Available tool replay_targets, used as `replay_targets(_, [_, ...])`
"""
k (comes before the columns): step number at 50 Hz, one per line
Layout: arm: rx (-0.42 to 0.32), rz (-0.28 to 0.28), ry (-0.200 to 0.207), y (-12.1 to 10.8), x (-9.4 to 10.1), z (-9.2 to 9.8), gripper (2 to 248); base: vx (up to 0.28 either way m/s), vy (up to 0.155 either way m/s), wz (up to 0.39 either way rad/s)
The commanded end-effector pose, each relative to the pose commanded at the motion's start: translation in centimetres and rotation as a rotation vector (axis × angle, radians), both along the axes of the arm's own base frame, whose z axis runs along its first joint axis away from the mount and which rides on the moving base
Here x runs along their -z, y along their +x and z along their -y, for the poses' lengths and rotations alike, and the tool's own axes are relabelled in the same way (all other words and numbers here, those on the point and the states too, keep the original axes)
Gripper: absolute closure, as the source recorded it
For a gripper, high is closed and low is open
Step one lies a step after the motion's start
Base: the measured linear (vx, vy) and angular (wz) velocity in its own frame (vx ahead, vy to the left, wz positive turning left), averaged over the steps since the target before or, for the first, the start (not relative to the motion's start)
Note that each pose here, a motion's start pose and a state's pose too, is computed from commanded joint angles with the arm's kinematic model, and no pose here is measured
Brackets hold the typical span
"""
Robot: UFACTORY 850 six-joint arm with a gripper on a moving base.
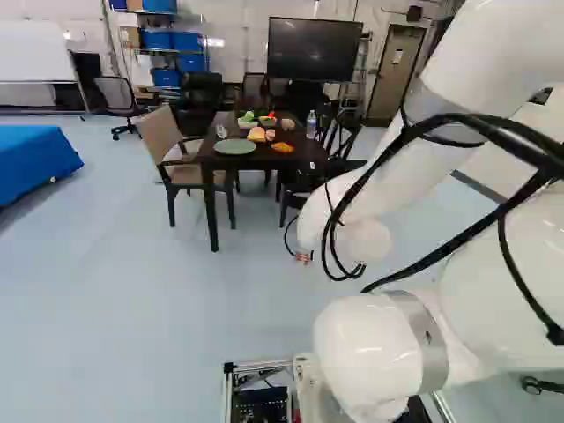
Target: Move the croissant to the empty plate
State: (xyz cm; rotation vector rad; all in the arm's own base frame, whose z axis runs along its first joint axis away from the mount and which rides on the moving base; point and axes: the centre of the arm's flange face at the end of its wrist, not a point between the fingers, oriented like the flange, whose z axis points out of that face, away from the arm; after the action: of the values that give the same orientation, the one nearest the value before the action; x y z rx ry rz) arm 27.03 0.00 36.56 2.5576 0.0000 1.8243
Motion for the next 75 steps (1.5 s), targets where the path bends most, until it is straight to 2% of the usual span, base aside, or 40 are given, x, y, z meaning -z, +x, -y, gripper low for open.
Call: replay_targets(75, [0.000,0.000,0.000,0.00,0.00,0.00,3,0.074,0.001,-0.010])
